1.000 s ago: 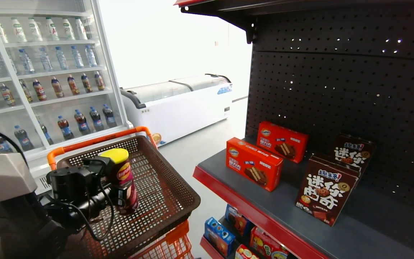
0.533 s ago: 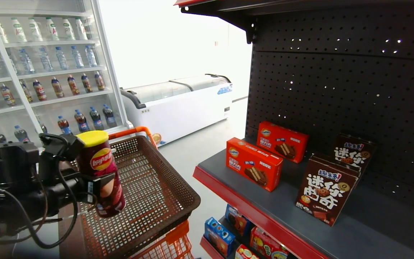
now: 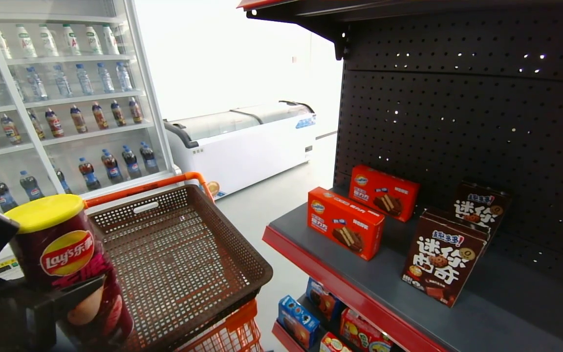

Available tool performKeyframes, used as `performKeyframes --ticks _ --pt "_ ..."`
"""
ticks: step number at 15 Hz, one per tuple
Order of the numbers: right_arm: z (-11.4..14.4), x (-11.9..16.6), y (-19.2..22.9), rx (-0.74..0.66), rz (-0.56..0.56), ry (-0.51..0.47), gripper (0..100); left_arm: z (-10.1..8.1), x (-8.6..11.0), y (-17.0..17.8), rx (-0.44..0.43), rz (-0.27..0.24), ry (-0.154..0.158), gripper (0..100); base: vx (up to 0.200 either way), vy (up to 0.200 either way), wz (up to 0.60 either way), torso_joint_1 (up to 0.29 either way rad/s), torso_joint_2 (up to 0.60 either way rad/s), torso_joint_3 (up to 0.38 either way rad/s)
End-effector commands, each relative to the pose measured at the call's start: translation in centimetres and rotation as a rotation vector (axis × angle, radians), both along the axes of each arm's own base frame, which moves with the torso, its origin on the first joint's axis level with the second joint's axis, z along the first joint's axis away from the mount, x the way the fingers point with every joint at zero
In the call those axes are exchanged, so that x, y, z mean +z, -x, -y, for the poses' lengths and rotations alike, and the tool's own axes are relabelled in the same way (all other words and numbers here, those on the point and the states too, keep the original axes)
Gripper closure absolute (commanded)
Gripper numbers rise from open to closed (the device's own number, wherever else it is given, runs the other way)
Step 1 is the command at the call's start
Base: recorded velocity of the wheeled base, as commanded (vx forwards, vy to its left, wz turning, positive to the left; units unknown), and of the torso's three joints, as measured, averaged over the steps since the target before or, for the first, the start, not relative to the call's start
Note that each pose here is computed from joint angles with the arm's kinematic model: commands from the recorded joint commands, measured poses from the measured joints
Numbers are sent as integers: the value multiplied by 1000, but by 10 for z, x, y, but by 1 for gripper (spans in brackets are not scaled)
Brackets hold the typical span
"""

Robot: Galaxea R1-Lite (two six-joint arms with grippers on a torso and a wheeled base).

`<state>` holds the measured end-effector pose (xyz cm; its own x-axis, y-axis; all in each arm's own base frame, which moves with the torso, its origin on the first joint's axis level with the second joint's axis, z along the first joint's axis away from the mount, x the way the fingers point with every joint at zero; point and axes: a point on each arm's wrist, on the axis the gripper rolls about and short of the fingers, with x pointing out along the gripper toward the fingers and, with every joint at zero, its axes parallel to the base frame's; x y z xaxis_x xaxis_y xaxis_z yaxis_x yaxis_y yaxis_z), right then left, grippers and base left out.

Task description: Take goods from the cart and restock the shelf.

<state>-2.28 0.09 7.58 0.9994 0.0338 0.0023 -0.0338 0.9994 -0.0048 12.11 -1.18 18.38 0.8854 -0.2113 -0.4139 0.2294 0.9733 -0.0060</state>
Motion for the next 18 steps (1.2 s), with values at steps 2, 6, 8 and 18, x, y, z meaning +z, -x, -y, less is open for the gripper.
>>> performKeyframes --ticks 2,6,8,18 --pt "0 0 0 0 1 1 0 14 15 20 -166 104 26 100 0 0 0 0 0 0" --pt "0 0 0 0 1 1 0 27 23 22 -284 119 61 100 0 0 0 0 0 0" --pt "0 0 0 0 1 1 0 39 21 30 -499 66 172 100 0 0 0 0 0 0" --pt "0 0 0 0 1 1 0 56 50 32 -857 20 352 100 0 0 0 0 0 0"
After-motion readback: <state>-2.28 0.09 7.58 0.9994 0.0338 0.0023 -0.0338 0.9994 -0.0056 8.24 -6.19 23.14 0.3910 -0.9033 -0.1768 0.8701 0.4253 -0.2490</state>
